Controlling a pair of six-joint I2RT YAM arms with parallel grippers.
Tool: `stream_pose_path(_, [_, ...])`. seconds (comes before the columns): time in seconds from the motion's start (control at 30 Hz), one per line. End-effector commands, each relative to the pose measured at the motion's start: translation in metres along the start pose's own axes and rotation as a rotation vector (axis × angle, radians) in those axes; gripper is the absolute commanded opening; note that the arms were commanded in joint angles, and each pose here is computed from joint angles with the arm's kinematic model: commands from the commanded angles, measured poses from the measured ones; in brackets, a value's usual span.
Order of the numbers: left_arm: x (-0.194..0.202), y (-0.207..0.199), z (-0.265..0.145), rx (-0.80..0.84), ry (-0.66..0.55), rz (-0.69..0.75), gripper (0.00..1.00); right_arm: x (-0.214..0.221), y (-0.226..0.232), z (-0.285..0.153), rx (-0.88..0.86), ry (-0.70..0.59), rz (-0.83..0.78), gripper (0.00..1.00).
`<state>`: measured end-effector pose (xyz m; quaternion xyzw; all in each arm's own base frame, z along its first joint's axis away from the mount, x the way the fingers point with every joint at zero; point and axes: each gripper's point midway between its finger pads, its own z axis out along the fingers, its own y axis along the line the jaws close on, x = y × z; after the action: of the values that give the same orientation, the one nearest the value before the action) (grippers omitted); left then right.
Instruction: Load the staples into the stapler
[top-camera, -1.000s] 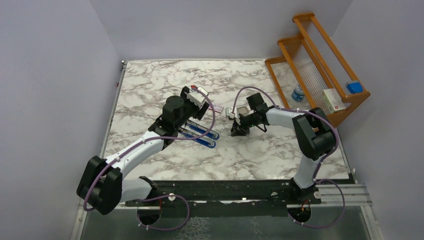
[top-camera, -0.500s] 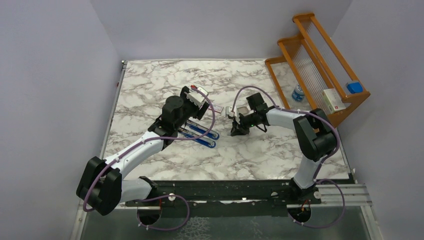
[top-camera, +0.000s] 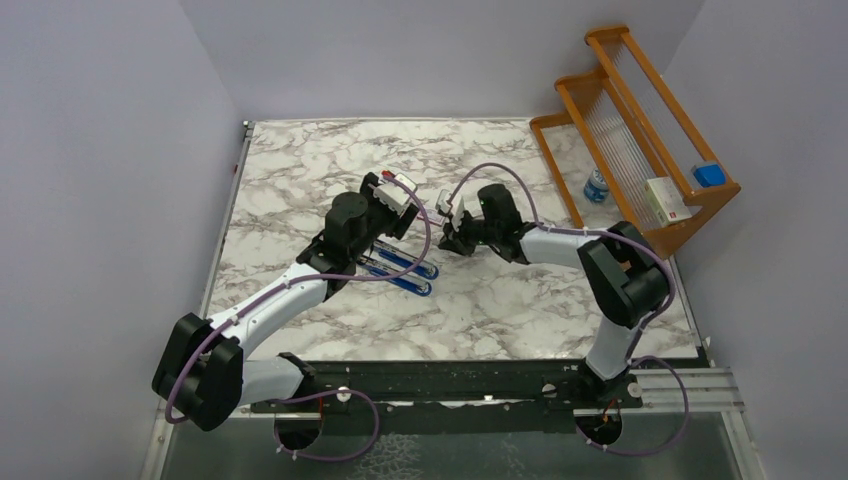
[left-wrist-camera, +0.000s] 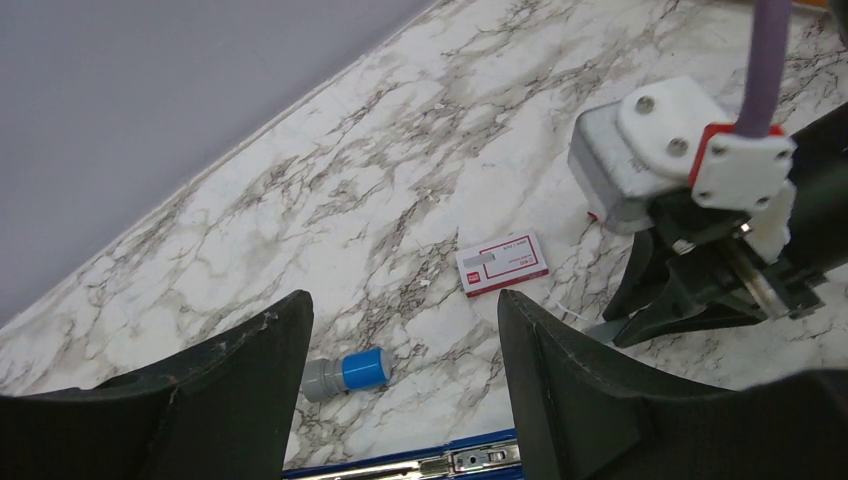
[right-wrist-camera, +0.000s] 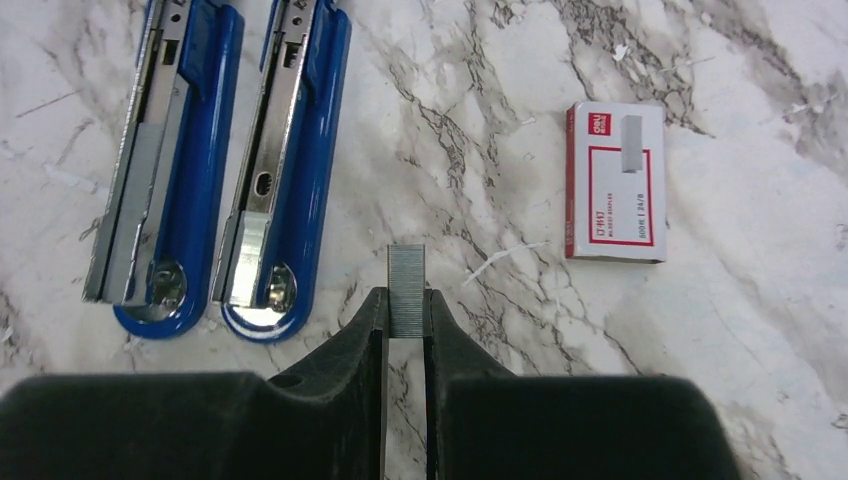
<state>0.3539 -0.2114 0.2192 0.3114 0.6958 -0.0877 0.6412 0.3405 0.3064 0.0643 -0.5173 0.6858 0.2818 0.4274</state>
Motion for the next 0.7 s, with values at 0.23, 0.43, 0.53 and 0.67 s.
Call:
stream_pose_path(0.23, [-0.005,0.0,-0.003,-0.015,-0.024,0.011,0.71,0.011,-0.018,0.034,0.257,0.032,0.068,0.11])
stream_pose_path(0.43, [-0.006,-0.003,-0.003,-0.002,-0.027,0.016,0.71,0.019,-0.033,0.041,0.332,0.035,0.061,0.13])
stream_pose_path(0.53, [-0.007,-0.003,-0.003,-0.003,-0.028,0.017,0.71,0.025,-0.032,0.046,0.324,0.048,0.073,0.17])
stream_pose_path(0.67, [-0.007,-0.002,-0.004,-0.007,-0.026,0.019,0.71,0.029,-0.026,0.045,0.315,0.042,0.097,0.34])
